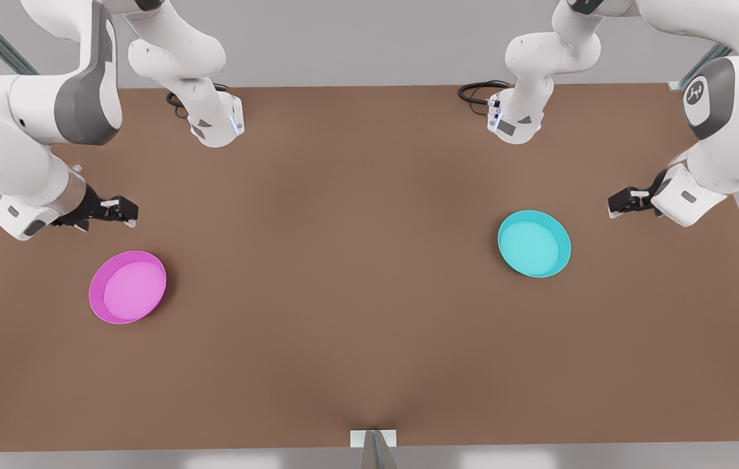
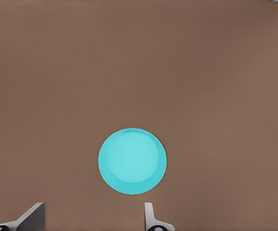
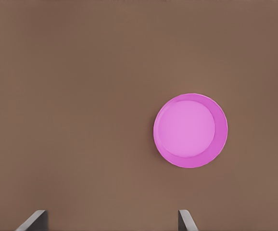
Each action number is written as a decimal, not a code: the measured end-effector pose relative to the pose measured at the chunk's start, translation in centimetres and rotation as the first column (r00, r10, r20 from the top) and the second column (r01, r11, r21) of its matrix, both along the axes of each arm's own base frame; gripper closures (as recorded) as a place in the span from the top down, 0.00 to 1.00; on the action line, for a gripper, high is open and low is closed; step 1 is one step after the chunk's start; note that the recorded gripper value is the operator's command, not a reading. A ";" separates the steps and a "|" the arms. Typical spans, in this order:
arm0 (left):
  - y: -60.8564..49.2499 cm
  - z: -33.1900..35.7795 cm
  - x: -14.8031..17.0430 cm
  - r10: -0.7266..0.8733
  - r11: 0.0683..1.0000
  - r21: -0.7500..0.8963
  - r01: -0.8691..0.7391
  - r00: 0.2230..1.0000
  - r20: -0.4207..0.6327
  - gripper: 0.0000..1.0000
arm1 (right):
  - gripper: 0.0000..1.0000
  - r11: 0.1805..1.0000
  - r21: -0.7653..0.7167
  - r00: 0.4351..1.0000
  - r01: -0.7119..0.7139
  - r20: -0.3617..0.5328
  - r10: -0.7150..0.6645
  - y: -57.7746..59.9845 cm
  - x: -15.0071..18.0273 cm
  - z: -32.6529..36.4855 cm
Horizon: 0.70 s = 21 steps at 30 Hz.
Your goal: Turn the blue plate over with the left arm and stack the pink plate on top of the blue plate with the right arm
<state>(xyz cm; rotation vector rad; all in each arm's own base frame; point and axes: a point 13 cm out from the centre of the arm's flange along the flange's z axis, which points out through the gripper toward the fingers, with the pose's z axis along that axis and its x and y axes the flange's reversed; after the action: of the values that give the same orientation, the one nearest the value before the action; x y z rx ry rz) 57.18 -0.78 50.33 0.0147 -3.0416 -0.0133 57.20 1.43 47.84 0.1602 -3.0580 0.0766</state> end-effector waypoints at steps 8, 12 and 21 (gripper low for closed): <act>6.2 -25.3 -6.4 0.168 0.977 -0.065 -0.202 0.923 -0.347 1.00 | 1.00 1.000 0.003 1.000 -0.003 0.027 0.003 -0.4 0.7 0.1; 7.7 -36.9 -9.9 0.287 0.888 -0.241 -0.392 0.881 -0.377 1.00 | 1.00 1.000 0.004 1.000 -0.007 0.030 0.007 -0.3 0.9 0.0; 11.9 -42.4 -9.3 0.149 0.923 -0.329 -0.198 0.974 -0.169 1.00 | 1.00 1.000 0.004 1.000 -0.015 0.027 0.015 -0.1 0.9 -0.2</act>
<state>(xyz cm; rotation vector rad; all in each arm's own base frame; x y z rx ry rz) 47.90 11.11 7.92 0.2463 -2.8446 0.5081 58.14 1.33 47.68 0.1837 -3.0843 0.0736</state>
